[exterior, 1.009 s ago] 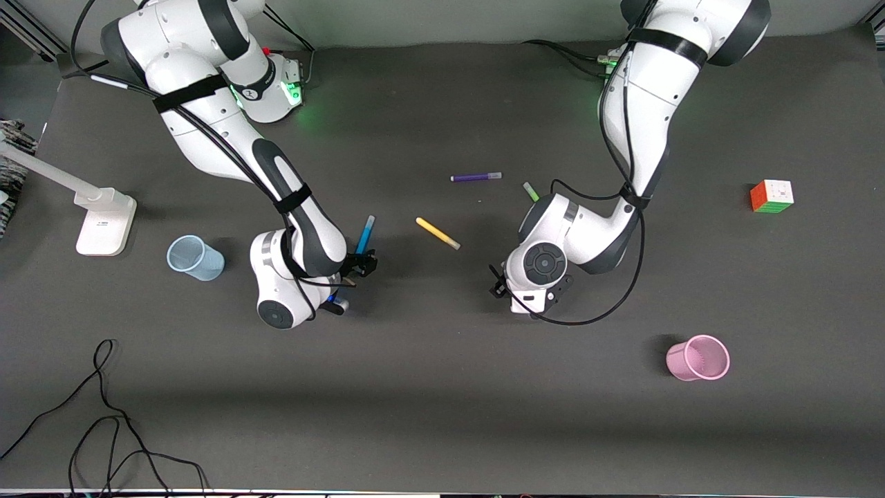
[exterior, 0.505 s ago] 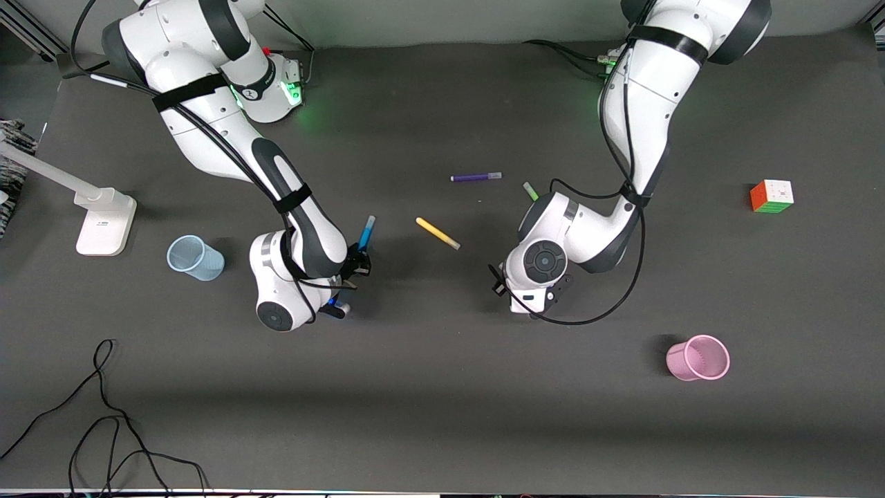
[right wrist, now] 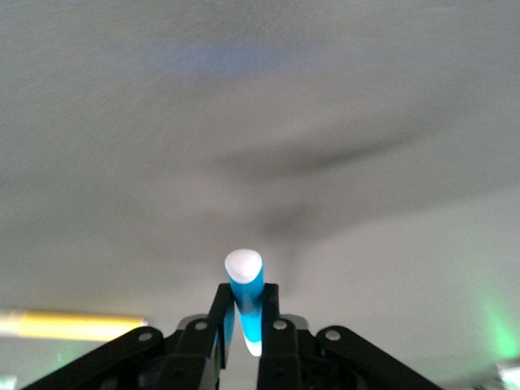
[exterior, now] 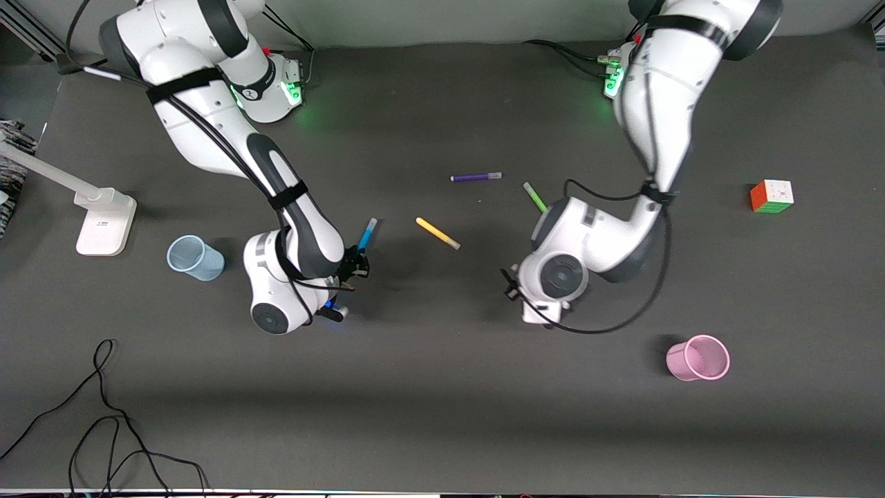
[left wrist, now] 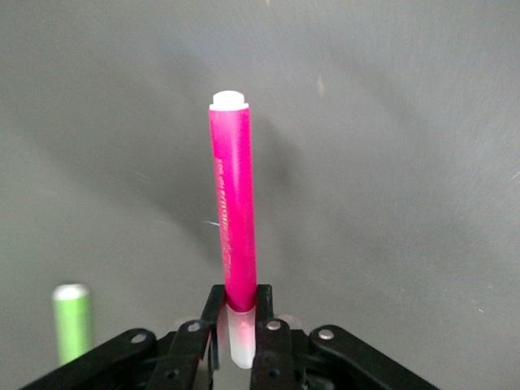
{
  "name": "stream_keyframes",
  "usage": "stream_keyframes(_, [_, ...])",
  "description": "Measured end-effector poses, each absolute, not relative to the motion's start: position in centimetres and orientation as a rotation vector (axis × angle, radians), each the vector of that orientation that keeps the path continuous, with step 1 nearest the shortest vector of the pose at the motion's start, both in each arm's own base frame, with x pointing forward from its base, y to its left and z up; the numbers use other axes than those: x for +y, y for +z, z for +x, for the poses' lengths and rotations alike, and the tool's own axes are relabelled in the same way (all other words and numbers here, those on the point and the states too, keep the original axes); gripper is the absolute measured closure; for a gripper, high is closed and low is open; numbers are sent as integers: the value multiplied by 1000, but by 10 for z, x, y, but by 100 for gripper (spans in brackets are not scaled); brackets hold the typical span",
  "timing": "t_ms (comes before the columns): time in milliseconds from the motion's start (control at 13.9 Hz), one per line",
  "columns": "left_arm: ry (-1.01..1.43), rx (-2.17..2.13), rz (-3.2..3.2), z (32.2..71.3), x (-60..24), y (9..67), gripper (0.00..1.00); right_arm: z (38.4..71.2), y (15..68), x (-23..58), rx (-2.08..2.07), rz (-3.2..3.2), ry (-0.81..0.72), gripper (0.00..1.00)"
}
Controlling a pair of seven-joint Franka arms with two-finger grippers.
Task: Place pink and blue markers in matching cups
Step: 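Carry the blue marker to the blue cup while the left gripper carries pink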
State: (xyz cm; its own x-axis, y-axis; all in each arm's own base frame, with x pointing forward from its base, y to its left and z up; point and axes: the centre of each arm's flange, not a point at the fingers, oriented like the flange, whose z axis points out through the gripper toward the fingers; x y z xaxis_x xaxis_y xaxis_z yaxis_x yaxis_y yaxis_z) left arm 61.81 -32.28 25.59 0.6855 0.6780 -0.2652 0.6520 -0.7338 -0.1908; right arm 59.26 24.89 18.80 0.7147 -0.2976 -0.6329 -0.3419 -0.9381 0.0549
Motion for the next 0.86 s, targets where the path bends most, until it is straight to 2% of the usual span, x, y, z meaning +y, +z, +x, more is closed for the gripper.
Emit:
stream_keyframes(288, [761,-1046,-2892,666,-210,358,82,609,328,230,419,-3038,755,83])
stream_keyframes(432, [905,-1048,-2975,681,-137,382,82,607,385,215,363,-3155,578,83])
stream_keyframes(649, [1056,-1115,-3108,691,-25,382,82,602,418,171,270,-3265,411,83])
stream_keyframes(865, [1183,-1264,-3264,700,48,364,82,595,421,80,28,-3310,119,83])
